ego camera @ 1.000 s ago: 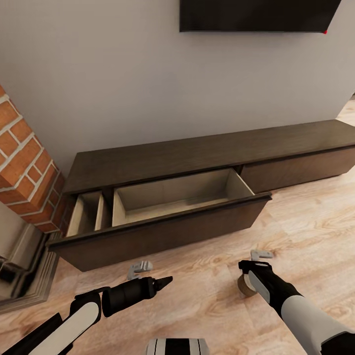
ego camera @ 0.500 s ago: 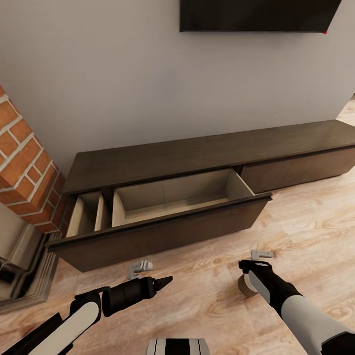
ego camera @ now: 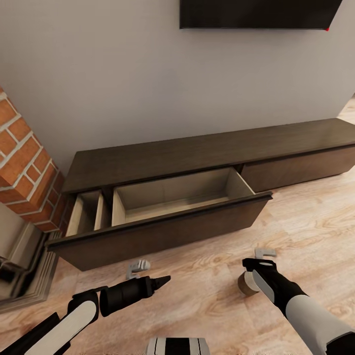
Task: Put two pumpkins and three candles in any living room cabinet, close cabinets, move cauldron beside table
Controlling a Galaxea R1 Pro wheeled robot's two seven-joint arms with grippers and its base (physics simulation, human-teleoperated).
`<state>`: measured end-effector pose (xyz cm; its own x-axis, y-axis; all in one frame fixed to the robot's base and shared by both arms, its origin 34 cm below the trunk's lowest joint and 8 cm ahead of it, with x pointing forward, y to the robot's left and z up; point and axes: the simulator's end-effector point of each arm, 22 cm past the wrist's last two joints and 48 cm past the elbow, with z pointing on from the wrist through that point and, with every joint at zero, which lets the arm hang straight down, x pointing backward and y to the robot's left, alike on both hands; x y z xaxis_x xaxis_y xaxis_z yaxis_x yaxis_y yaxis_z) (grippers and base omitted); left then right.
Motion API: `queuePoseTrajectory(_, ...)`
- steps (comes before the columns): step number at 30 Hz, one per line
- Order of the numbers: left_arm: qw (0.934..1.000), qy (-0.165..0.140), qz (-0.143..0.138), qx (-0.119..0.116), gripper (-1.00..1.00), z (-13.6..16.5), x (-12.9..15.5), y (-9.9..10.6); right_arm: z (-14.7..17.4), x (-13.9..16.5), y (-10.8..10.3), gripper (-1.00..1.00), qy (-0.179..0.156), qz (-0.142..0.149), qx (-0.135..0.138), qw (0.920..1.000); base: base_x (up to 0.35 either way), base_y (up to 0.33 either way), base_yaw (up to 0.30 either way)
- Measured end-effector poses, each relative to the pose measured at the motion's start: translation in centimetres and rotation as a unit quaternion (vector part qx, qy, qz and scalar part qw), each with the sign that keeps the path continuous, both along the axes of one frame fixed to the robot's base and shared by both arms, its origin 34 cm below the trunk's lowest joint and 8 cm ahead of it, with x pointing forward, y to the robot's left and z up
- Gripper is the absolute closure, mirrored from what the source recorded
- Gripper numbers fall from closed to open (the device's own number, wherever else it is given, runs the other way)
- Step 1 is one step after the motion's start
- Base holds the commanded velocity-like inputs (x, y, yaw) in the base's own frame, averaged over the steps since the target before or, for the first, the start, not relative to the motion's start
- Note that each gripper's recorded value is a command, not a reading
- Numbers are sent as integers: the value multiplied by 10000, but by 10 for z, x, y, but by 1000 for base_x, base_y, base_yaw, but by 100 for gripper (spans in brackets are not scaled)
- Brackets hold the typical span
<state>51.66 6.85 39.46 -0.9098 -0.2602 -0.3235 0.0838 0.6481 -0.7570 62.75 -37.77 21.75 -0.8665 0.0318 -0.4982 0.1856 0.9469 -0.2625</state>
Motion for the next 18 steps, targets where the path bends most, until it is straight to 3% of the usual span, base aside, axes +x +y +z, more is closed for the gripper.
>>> queuePoseTrajectory(14, 9996, 287, 8, 5, -100, -26, -6, 1, -32, -17, -2, -100, 284, 1, 1, 9996, 0, 0, 0)
queuePoseTrajectory(18, 9993, 369, 8, 2, -100, -34, -8, 1, -42, -21, -1, -100, 358, 69, 140, 9992, 0, 0, 0)
